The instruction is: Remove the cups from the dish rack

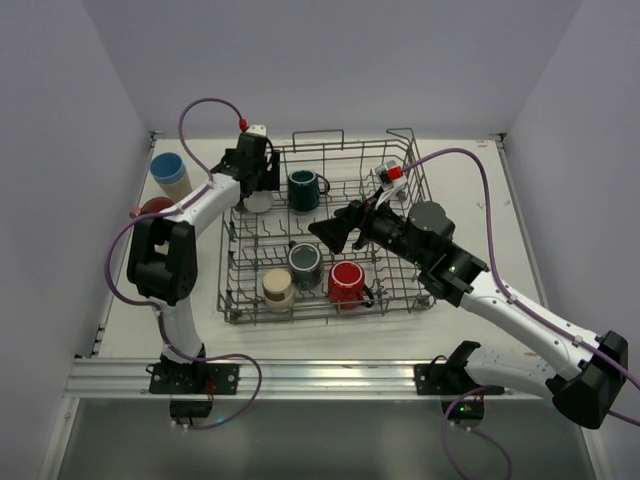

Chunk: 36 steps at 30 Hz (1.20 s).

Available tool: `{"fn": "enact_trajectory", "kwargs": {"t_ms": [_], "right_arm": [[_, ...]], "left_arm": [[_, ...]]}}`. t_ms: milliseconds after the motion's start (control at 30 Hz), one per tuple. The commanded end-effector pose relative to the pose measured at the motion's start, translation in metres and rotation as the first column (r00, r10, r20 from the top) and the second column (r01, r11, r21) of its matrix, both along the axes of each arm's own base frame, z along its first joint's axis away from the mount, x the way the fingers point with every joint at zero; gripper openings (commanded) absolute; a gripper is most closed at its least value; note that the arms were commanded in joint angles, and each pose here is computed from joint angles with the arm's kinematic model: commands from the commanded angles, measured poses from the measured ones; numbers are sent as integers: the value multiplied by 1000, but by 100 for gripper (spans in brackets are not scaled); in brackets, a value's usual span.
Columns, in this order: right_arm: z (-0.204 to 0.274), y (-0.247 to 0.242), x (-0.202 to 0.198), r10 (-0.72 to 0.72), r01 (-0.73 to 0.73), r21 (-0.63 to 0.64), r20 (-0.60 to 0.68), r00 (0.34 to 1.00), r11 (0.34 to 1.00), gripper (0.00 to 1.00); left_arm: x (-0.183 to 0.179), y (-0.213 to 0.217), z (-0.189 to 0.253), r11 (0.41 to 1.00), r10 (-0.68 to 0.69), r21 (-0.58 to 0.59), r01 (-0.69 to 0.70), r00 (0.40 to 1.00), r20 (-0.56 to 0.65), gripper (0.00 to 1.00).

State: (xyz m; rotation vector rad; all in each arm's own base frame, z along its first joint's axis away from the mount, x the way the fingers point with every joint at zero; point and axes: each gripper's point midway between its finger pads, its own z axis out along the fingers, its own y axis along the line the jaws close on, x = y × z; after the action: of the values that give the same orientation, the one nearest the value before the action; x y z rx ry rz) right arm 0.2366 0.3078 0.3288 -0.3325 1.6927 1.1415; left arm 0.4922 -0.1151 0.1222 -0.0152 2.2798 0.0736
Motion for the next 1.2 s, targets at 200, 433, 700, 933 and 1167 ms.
{"fn": "enact_trajectory", "kwargs": {"t_ms": [200,433,700,933,1167], "right_arm": [[12,6,2,10,-11,23,20,1000,1000,99],[15,24,-7,110,-109,72,-14,994,991,99],[19,43,-2,158,-146,146,-71,985,978,99],[34,42,10,106,-76,275,-95,990,958,94],[50,36,19,111,-92,315,-42,993,944,72]], "left_arm": [[11,3,33,999,7,-44,-2,994,105,55],[7,6,93,997,19,-74,-2,974,226,33],[-10,1,147,988,2,-147,50,943,332,25],[-46,-16,205,935,-6,-317,160,899,438,22],[-112,-59,261,707,-58,-573,415,841,537,22]]}}
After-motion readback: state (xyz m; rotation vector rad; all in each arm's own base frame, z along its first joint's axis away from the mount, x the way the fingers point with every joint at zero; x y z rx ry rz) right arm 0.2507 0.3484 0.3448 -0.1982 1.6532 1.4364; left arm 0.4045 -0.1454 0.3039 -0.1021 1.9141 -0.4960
